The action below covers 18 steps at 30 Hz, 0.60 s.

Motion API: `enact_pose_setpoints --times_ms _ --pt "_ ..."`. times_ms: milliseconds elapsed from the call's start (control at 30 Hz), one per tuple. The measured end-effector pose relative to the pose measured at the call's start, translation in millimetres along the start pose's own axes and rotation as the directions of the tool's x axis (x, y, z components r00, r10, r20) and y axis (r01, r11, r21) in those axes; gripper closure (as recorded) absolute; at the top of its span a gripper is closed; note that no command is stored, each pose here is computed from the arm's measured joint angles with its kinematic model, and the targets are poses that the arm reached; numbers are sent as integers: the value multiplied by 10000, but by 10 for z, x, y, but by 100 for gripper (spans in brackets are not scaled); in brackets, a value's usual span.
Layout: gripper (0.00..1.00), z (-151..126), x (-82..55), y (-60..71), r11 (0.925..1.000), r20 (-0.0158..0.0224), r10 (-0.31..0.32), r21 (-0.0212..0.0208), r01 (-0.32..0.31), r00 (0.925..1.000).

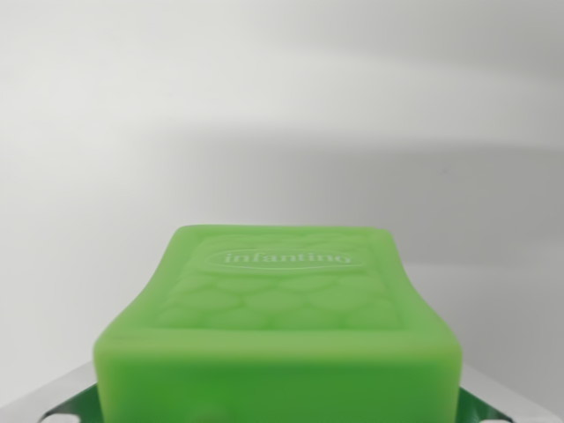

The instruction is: Stack cube

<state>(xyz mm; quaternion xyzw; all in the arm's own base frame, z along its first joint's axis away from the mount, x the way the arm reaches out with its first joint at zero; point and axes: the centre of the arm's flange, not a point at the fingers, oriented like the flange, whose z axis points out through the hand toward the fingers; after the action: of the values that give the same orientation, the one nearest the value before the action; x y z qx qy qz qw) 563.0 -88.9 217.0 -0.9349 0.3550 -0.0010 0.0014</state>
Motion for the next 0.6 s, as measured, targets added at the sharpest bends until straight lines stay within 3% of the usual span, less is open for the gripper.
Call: enact_pose_setpoints --times_ms 333,533,600 --pt "100 -315 -3 2 10000 5 0 15 0 10000" --pt "100 -445 -16 -10 10000 -25 73 38 -73 10000" --pt "100 -430 -47 -33 9999 5 112 14 -112 9999"
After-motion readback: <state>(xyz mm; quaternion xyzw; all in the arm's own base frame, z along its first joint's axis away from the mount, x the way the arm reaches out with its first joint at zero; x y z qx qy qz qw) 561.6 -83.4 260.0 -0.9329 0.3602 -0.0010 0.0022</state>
